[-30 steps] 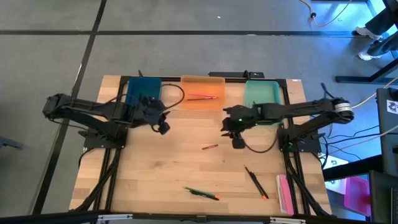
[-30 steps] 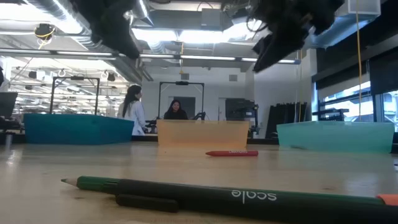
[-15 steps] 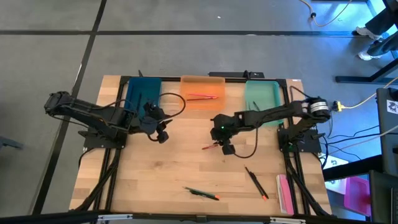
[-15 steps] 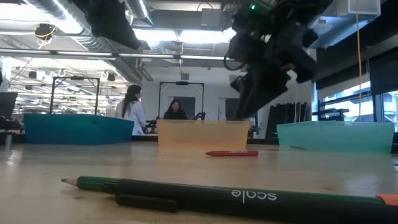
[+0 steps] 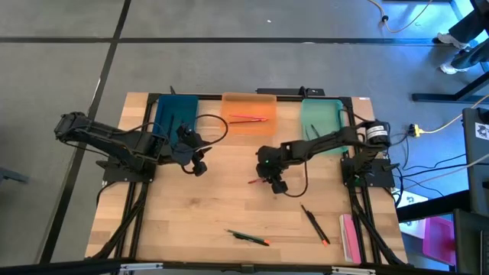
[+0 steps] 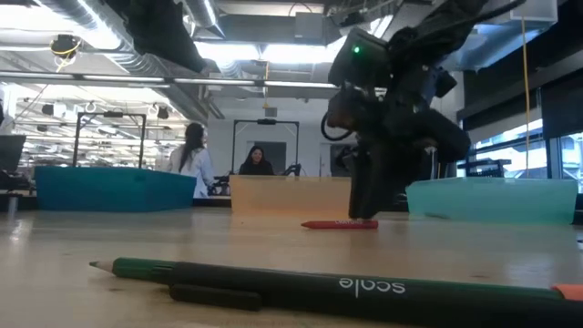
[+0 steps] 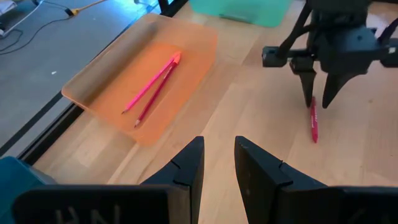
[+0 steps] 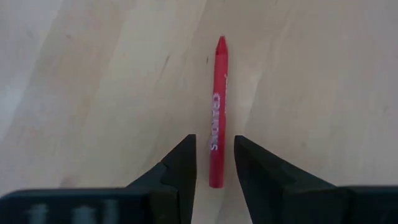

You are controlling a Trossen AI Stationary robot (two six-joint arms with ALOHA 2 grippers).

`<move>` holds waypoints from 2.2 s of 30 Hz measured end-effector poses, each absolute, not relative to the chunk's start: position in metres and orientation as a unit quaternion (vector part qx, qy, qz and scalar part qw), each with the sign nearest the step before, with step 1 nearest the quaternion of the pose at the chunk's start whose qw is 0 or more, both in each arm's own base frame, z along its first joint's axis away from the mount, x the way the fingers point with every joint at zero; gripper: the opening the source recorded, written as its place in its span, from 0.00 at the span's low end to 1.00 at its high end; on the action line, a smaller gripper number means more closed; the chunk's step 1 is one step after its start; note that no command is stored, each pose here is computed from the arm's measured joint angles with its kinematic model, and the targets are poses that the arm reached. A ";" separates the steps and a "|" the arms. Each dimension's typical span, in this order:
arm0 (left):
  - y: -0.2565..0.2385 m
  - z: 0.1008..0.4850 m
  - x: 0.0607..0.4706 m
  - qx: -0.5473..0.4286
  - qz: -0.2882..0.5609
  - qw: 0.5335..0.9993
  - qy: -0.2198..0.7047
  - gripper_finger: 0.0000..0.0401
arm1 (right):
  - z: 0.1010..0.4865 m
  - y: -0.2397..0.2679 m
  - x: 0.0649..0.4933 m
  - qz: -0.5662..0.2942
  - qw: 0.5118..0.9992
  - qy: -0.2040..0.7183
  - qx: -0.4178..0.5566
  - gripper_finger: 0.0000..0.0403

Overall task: Sort crayons/erasers/pens/pencils in bins
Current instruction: Put the red crayon into the blue bin

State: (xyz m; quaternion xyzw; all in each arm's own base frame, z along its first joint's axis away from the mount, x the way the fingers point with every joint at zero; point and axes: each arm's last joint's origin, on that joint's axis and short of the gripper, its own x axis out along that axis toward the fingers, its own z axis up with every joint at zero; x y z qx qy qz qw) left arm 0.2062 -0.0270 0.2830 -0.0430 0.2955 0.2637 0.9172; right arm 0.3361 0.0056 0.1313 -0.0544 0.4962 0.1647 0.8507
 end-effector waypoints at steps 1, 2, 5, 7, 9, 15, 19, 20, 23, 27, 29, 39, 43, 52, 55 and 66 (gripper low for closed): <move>-0.027 0.283 0.206 -0.043 0.264 0.917 0.295 0.20 | 0.128 0.006 0.336 0.165 0.848 0.501 -0.055 0.28; -0.027 0.283 0.206 -0.043 0.264 0.917 0.295 0.20 | 0.125 0.006 0.337 0.164 0.847 0.503 -0.055 0.28; -0.027 0.283 0.206 -0.043 0.264 0.917 0.296 0.20 | 0.120 0.006 0.339 0.160 0.845 0.507 -0.061 0.28; -0.027 0.283 0.206 -0.043 0.265 0.917 0.295 0.20 | 0.116 0.008 0.340 0.152 0.842 0.513 -0.070 0.28; -0.027 0.283 0.206 -0.042 0.267 0.917 0.295 0.20 | 0.116 0.011 0.340 0.138 0.841 0.517 -0.085 0.28; -0.027 0.283 0.206 -0.041 0.269 0.916 0.294 0.20 | 0.114 0.014 0.339 0.122 0.839 0.523 -0.088 0.22; -0.027 0.283 0.206 -0.041 0.269 0.916 0.294 0.20 | 0.114 0.013 0.340 0.112 0.841 0.524 -0.081 0.13; -0.027 0.283 0.206 -0.041 0.269 0.916 0.294 0.20 | 0.114 0.013 0.340 0.111 0.841 0.524 -0.079 0.10; -0.026 0.283 0.206 -0.041 0.269 0.916 0.293 0.20 | 0.114 0.013 0.339 0.110 0.840 0.526 -0.077 0.05; -0.026 0.283 0.206 -0.041 0.270 0.916 0.293 0.20 | 0.114 0.013 0.339 0.108 0.840 0.527 -0.073 0.05; -0.026 0.283 0.206 -0.041 0.270 0.916 0.293 0.20 | 0.114 0.013 0.339 0.102 0.841 0.527 -0.065 0.07; -0.027 0.283 0.206 -0.042 0.269 0.916 0.293 0.20 | 0.155 0.012 0.331 0.064 0.870 0.488 -0.011 0.07; -0.026 0.283 0.206 -0.042 0.270 0.916 0.293 0.20 | 0.178 0.010 0.321 0.035 0.880 0.474 0.005 0.08; -0.027 0.284 0.207 -0.045 0.269 0.918 0.288 0.20 | 0.239 -0.009 0.278 -0.086 0.888 0.449 0.047 0.08; -0.027 0.285 0.208 -0.047 0.268 0.920 0.282 0.20 | 0.252 -0.019 0.260 -0.126 0.882 0.449 0.070 0.08; -0.027 0.288 0.211 -0.057 0.265 0.926 0.263 0.20 | 0.280 -0.056 0.188 -0.337 0.806 0.458 0.167 0.08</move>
